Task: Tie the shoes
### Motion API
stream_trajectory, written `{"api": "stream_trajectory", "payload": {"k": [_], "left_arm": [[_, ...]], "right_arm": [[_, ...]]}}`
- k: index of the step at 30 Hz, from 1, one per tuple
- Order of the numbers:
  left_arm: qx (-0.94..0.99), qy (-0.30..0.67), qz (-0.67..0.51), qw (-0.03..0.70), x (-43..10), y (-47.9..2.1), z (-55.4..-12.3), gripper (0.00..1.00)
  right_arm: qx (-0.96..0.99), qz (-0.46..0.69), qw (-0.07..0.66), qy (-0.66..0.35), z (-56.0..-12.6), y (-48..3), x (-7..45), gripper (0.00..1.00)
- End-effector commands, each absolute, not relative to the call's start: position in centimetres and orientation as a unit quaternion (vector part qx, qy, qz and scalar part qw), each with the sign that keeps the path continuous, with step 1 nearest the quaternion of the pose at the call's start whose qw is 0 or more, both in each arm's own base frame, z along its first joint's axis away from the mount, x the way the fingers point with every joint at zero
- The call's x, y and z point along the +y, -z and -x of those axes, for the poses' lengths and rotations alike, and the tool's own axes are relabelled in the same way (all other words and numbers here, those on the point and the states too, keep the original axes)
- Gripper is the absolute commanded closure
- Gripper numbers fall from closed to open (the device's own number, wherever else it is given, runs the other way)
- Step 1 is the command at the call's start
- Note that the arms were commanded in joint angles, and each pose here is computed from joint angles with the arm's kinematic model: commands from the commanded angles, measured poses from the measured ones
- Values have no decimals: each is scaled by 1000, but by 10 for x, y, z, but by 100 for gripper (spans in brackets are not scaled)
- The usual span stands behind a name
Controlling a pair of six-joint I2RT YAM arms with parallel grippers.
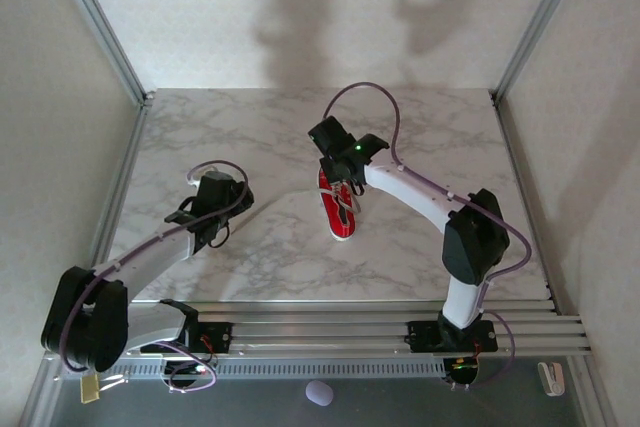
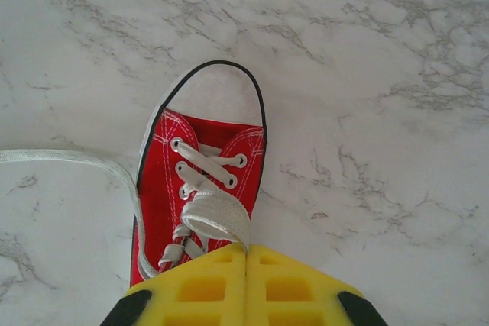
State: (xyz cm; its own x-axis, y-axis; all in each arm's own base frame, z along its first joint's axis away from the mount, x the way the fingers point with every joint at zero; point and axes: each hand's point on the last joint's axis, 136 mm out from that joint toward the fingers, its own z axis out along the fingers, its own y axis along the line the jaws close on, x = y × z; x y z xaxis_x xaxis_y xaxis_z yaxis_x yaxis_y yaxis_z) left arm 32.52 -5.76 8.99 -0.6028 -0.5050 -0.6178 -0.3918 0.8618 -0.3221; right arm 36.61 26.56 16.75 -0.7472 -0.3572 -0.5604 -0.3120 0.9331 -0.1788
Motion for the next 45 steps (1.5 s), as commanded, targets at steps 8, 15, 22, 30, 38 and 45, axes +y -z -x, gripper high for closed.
{"api": "stream_trajectory", "payload": {"k": [8, 15, 22, 30, 38, 45], "left_arm": [[942, -39, 181, 280, -57, -69, -320, 29], [967, -16, 109, 231, -90, -42, -318, 25], [980, -4, 67, 190, -106, -20, -315, 18], [984, -39, 69, 160, -97, 4, -309, 34], [984, -13, 62, 168, -111, -3, -314, 94], [962, 53, 65, 259, -137, -67, -343, 100]], "right_arm": [[930, 176, 322, 23, -348, -183, 249, 100], [930, 179, 320, 24, -338, -184, 238, 100], [930, 180, 319, 18, -334, -186, 237, 100], [931, 179, 318, 15, -332, -185, 236, 100], [929, 171, 327, 16, -332, -189, 232, 100], [922, 151, 354, 24, -340, -205, 228, 100]]}}
